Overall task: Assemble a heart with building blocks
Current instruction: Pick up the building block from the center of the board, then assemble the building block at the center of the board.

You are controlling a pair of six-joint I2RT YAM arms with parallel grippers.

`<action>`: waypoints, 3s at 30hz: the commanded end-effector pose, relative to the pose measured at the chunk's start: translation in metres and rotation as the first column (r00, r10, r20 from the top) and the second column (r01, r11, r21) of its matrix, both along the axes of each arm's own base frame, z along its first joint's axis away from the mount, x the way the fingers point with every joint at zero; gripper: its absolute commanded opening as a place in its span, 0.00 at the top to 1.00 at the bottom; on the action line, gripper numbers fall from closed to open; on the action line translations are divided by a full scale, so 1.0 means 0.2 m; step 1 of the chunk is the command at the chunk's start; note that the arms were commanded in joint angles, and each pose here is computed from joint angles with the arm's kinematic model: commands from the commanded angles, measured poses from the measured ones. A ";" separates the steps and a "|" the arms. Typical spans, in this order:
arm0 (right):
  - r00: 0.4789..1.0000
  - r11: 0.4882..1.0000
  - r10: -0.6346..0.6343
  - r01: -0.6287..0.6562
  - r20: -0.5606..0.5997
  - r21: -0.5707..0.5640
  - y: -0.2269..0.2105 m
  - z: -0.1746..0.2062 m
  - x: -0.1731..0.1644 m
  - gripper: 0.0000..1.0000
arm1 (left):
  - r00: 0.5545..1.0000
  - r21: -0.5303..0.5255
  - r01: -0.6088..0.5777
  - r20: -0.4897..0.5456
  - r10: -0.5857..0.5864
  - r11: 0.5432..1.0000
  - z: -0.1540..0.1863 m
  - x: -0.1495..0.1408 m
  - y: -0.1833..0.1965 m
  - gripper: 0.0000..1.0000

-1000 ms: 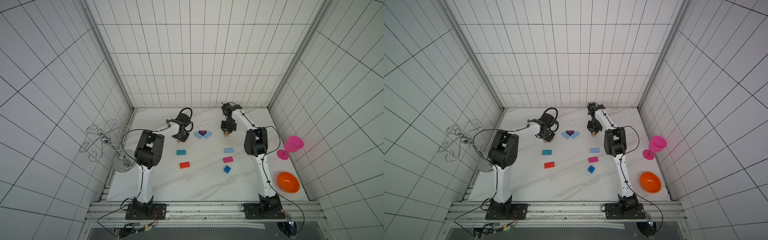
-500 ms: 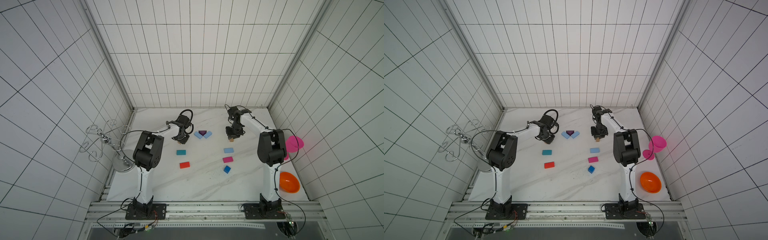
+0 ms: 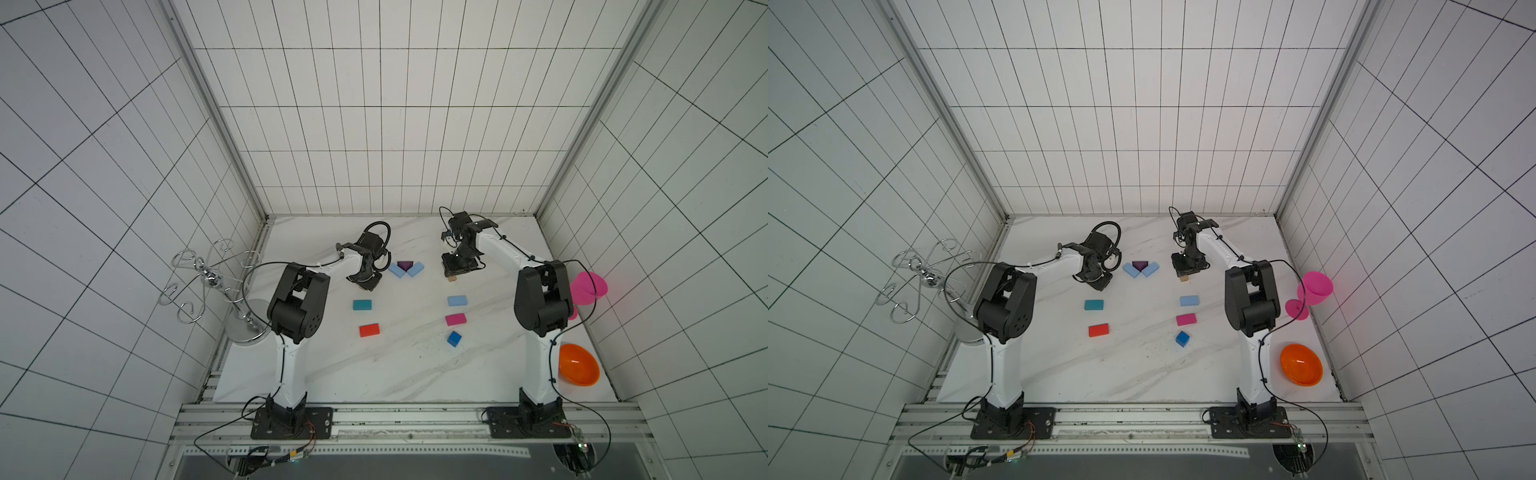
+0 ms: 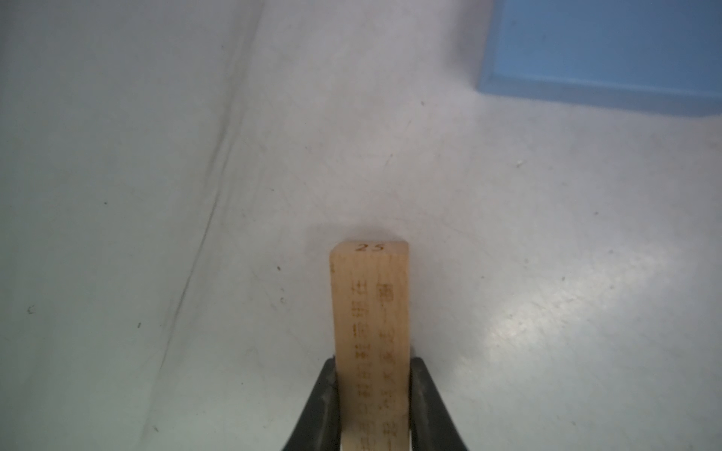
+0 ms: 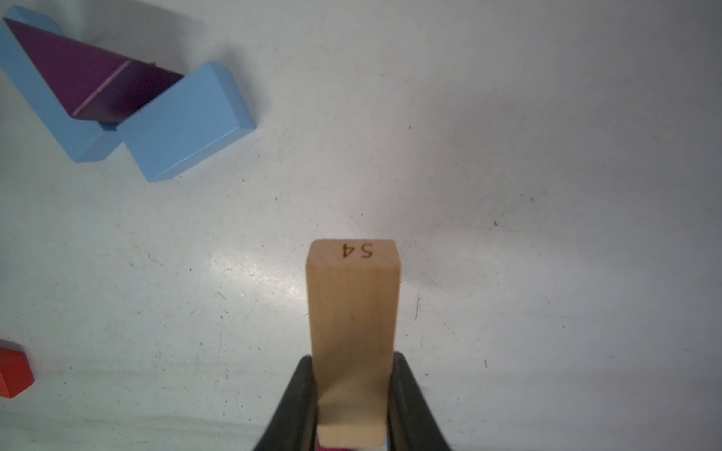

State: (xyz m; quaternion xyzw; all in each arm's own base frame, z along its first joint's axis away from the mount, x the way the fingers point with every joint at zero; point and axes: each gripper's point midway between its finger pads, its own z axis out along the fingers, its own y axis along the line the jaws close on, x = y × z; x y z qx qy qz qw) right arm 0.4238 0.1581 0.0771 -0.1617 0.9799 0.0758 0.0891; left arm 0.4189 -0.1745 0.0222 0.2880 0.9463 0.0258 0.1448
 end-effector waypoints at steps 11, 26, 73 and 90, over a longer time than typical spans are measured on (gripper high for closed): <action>0.936 0.935 0.352 -0.351 0.012 -0.052 0.15 -0.02 -0.01 0.98 | 0.995 -0.056 0.096 -0.025 -0.098 0.994 0.06 -0.11 -0.06 0.78; 0.892 0.880 0.451 -0.452 -0.047 -0.146 0.19 -0.17 -0.04 1.00 | 0.990 -0.034 0.142 0.015 -0.141 0.989 0.01 -0.03 -0.18 0.78; 0.903 0.888 0.425 -0.429 -0.060 -0.168 0.24 -0.25 0.05 1.00 | 0.984 -0.064 0.179 0.006 -0.178 0.982 -0.06 0.08 -0.31 0.78; 0.910 0.894 0.409 -0.415 -0.068 -0.167 0.26 -0.29 0.08 1.00 | 0.984 -0.059 0.178 -0.007 -0.178 0.982 -0.09 0.07 -0.29 0.77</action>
